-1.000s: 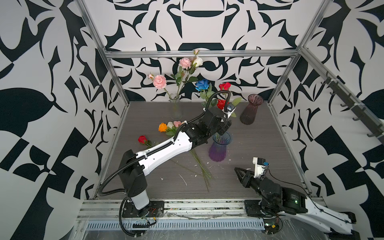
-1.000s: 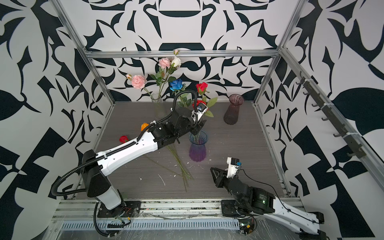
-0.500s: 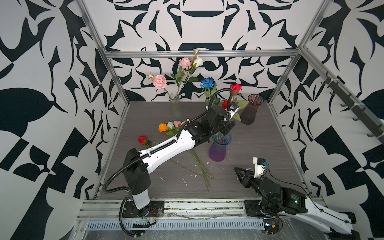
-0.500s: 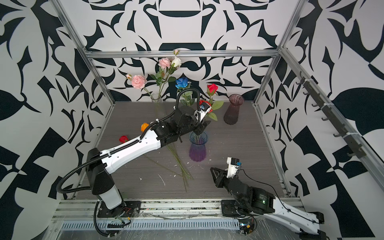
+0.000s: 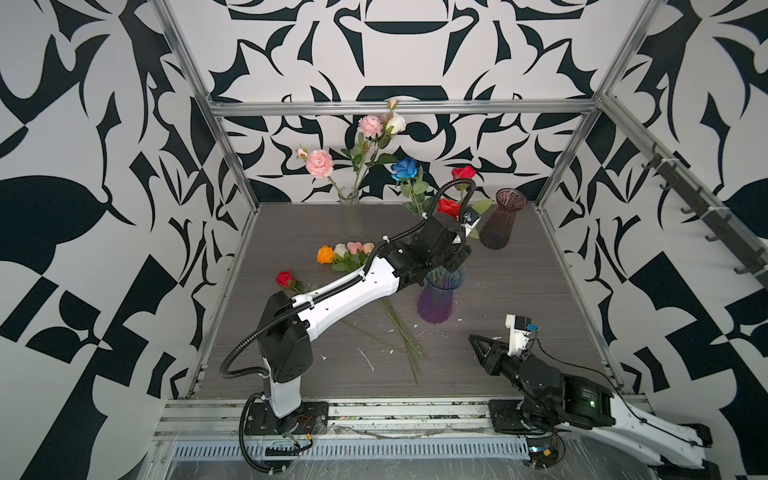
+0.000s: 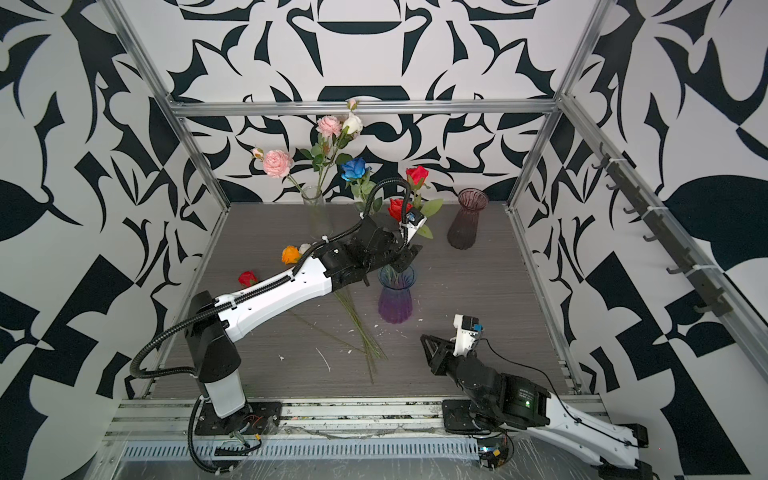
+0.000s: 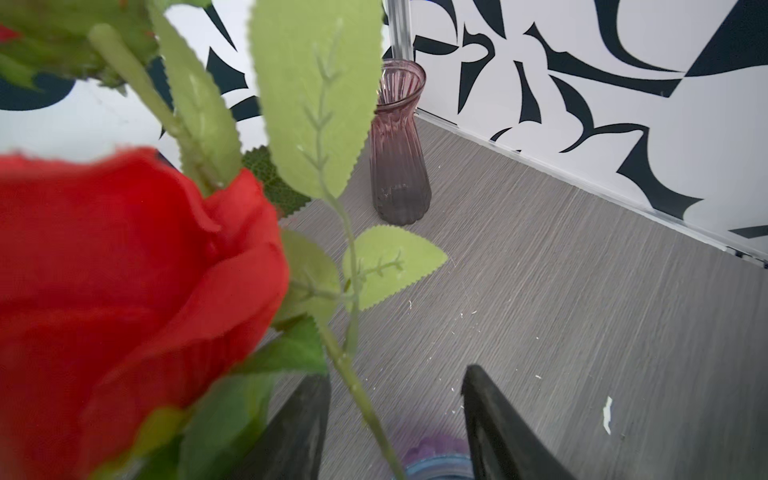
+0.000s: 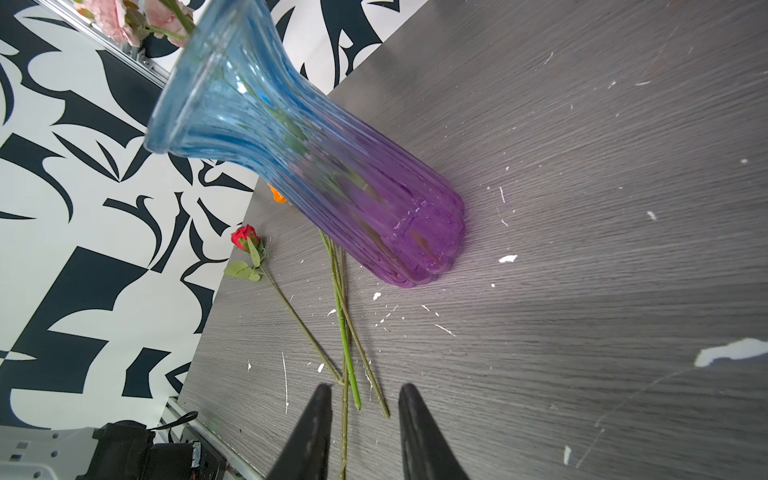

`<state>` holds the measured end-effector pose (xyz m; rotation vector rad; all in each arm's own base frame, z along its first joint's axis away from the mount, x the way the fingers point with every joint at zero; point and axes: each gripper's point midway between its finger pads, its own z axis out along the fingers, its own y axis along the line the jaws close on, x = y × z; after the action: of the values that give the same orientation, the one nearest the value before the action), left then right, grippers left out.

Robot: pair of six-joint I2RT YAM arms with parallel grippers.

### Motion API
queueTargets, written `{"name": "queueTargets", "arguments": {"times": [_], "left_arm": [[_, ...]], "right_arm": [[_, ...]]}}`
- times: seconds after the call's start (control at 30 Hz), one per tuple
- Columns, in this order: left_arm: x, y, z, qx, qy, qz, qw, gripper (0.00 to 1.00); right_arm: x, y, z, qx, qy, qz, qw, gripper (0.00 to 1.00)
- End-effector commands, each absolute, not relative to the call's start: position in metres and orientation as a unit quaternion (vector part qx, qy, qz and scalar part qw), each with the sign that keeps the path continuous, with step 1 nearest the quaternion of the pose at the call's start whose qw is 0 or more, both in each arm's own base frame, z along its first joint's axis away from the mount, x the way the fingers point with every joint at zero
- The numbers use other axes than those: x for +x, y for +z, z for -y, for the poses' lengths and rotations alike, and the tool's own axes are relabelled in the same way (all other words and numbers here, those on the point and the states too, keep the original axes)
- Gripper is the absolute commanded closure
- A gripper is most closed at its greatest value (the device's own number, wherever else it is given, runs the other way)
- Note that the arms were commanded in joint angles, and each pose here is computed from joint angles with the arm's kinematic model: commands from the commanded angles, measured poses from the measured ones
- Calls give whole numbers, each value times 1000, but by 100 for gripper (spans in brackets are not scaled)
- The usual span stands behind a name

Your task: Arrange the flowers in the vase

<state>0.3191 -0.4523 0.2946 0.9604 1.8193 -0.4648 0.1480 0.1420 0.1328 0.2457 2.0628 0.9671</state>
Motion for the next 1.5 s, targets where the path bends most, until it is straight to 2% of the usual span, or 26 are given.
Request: {"name": "queueTargets", "arguments": {"times": [0.0,0.07,0.17,0.4,0.7,0.83,0.97,1.13,1.27,1.47], "left_arm": [[284,315,465,428,-285,-705,489,47],[258,329,472,457,-351,-656,488,49],[237,344,473,476,-396,-609,496,50],[240,337,470,487,-374,-620,489,50],[237,352,457,470,-375,-615,511,50],[231,351,424,432,-366,-637,522,49],[213,349,364,377,-360,-648,555,48],[209,303,286,276,-315,-708,569,43],[206,265,246,195,-312,-747,554,42],[205,211,220,96,-312,-802,500,41]], "right_arm": [[151,138,-139,105,386,-813,423,68],[151,138,-139,105,386,-813,423,68],[151,138,-140,105,386,-813,423,68],[150,138,-140,104,387,-813,422,68],[150,139,-140,105,388,-813,421,69],[150,140,-139,105,387,-813,421,68],[150,139,-141,101,389,-813,421,68],[151,138,-143,101,385,-815,421,65],[152,139,-149,90,374,-824,416,64],[153,144,-162,68,362,-834,411,62]]}}
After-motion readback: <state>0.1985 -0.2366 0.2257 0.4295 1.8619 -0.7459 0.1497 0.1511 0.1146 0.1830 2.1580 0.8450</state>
